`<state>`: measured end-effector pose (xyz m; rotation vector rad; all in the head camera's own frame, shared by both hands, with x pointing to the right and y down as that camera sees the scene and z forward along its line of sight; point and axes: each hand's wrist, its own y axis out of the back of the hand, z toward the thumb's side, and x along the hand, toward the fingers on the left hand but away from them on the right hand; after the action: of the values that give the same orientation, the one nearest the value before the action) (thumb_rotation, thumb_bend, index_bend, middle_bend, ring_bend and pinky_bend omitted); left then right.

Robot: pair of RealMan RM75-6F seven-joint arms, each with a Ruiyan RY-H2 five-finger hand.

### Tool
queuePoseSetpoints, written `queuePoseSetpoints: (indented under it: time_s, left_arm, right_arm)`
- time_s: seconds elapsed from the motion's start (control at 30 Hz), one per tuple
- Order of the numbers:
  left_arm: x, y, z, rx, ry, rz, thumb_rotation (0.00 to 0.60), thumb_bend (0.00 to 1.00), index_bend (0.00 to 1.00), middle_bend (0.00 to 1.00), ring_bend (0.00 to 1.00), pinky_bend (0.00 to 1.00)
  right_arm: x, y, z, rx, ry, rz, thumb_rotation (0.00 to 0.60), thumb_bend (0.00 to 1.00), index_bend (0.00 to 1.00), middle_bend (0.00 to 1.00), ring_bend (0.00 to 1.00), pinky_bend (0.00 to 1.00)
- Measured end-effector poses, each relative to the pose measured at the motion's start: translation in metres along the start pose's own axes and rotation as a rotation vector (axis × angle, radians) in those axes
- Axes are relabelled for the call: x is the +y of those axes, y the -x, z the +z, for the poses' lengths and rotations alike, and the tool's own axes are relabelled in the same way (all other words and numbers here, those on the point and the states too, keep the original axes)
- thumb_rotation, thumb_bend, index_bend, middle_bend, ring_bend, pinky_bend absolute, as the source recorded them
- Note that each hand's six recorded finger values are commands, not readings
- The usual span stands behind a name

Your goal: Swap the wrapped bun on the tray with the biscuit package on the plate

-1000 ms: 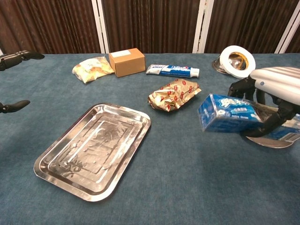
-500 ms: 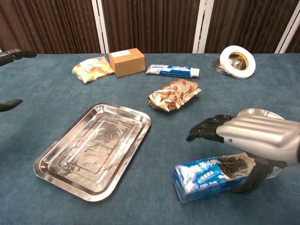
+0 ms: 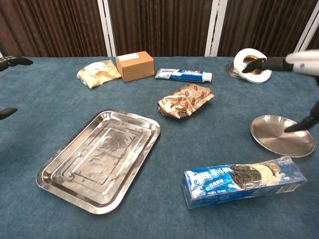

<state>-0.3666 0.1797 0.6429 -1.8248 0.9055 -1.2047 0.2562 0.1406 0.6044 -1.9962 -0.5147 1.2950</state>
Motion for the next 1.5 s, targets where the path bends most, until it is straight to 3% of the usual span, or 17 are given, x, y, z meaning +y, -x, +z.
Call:
queuePoseSetpoints:
  time_s: [0.2, 0.53, 0.83, 0.9, 1.0, 1.07, 1.17, 1.23, 1.5]
  left_arm:
    - [0.004, 0.0, -0.002, -0.008, -0.007, 0.022, 0.6, 0.36, 0.0, 0.0, 0.0, 0.09]
    - [0.008, -0.001, -0.027, 0.049, -0.019, 0.02, 0.6, 0.36, 0.0, 0.0, 0.0, 0.09]
    - [0.01, -0.002, -0.045, 0.089, -0.016, 0.021, 0.6, 0.36, 0.0, 0.0, 0.0, 0.09]
    - [0.01, -0.002, -0.048, 0.093, -0.018, 0.022, 0.6, 0.36, 0.0, 0.0, 0.0, 0.08]
    - [0.011, -0.002, -0.05, 0.099, -0.017, 0.026, 0.6, 0.36, 0.0, 0.0, 0.0, 0.09]
    - [0.012, -0.001, -0.05, 0.098, -0.016, 0.027, 0.6, 0.36, 0.0, 0.0, 0.0, 0.08]
    - [0.012, 0.0, -0.049, 0.097, -0.015, 0.029, 0.6, 0.36, 0.0, 0.0, 0.0, 0.09]
    - [0.012, 0.001, -0.049, 0.096, -0.014, 0.029, 0.6, 0.36, 0.0, 0.0, 0.0, 0.08]
    - [0.013, 0.006, -0.04, 0.082, -0.012, 0.031, 0.6, 0.36, 0.0, 0.0, 0.0, 0.08]
  right_arm:
    - [0.001, 0.063, 0.017, 0.026, -0.112, -0.033, 0.6, 0.22, 0.0, 0.0, 0.0, 0.0]
    - [-0.021, 0.184, 0.042, -0.068, -0.133, -0.016, 0.6, 0.22, 0.0, 0.0, 0.0, 0.0]
    - [-0.042, 0.24, 0.072, -0.099, -0.075, 0.033, 0.6, 0.27, 0.02, 0.0, 0.0, 0.0]
    - [-0.047, 0.245, 0.078, -0.102, -0.059, 0.033, 0.6, 0.32, 0.21, 0.13, 0.08, 0.18]
    - [-0.049, 0.25, 0.081, -0.12, -0.048, 0.008, 0.6, 0.41, 0.63, 0.48, 0.48, 0.66]
    - [-0.046, 0.25, 0.081, -0.135, -0.052, -0.024, 0.6, 0.45, 0.83, 0.65, 0.67, 0.85]
    - [-0.039, 0.249, 0.078, -0.151, -0.07, -0.076, 0.6, 0.47, 0.93, 0.73, 0.81, 0.98]
    - [-0.033, 0.246, 0.073, -0.158, -0.081, -0.109, 0.6, 0.47, 0.93, 0.74, 0.87, 1.0]
    - [-0.01, 0.222, 0.056, -0.14, -0.049, -0.156, 0.6, 0.47, 0.93, 0.74, 0.89, 1.0]
